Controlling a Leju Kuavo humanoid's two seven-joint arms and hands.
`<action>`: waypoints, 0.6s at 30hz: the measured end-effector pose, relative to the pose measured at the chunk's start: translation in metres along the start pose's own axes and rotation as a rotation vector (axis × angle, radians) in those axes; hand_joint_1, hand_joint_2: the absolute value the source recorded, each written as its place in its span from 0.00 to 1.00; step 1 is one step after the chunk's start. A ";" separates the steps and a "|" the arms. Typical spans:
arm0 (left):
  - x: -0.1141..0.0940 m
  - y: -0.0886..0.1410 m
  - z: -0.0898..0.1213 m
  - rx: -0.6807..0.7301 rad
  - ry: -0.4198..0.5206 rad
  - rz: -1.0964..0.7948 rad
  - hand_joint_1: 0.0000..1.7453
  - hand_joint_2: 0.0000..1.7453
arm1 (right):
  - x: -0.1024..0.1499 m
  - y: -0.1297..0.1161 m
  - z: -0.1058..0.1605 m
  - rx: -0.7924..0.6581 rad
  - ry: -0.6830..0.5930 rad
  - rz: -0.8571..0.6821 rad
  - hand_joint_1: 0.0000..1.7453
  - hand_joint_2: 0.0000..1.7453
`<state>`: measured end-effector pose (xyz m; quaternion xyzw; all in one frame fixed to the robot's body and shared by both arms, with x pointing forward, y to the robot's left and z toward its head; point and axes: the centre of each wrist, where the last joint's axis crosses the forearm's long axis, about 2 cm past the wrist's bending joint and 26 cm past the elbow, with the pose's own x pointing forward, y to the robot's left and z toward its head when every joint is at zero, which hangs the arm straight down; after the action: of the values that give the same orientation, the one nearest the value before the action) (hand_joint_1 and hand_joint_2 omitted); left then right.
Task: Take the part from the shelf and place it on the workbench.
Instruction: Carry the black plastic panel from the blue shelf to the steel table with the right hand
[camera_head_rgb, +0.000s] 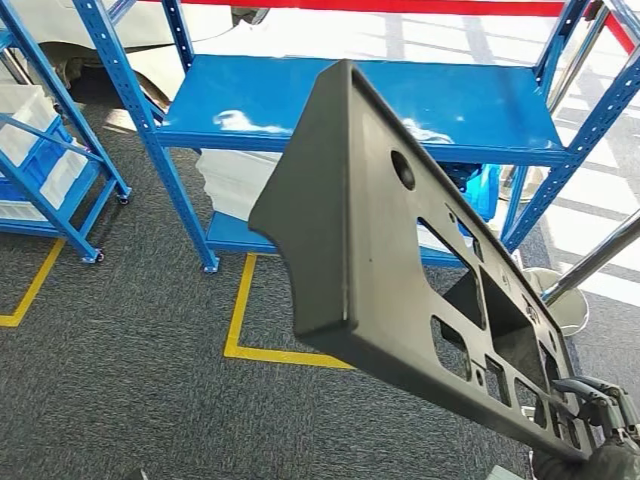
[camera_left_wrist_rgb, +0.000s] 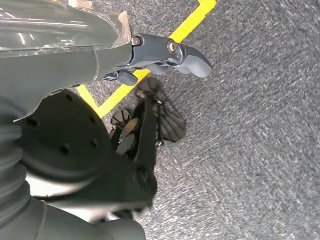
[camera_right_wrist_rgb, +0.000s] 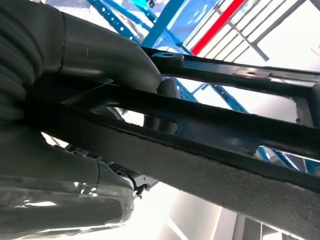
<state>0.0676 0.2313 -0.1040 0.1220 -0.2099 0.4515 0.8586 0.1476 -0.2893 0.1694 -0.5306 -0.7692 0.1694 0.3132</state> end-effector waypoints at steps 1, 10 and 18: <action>0.000 0.000 0.000 0.000 0.000 0.000 0.00 1.00 | 0.000 0.000 0.000 0.001 0.000 0.001 1.00 1.00; 0.001 -0.001 0.000 -0.001 -0.004 0.001 0.00 1.00 | -0.001 0.000 0.001 0.005 0.001 0.007 1.00 1.00; 0.000 -0.001 0.000 -0.002 -0.004 0.001 0.00 1.00 | -0.002 0.001 0.000 0.004 0.003 0.005 1.00 1.00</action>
<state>0.0687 0.2307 -0.1038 0.1218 -0.2120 0.4514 0.8582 0.1486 -0.2902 0.1678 -0.5323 -0.7670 0.1710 0.3150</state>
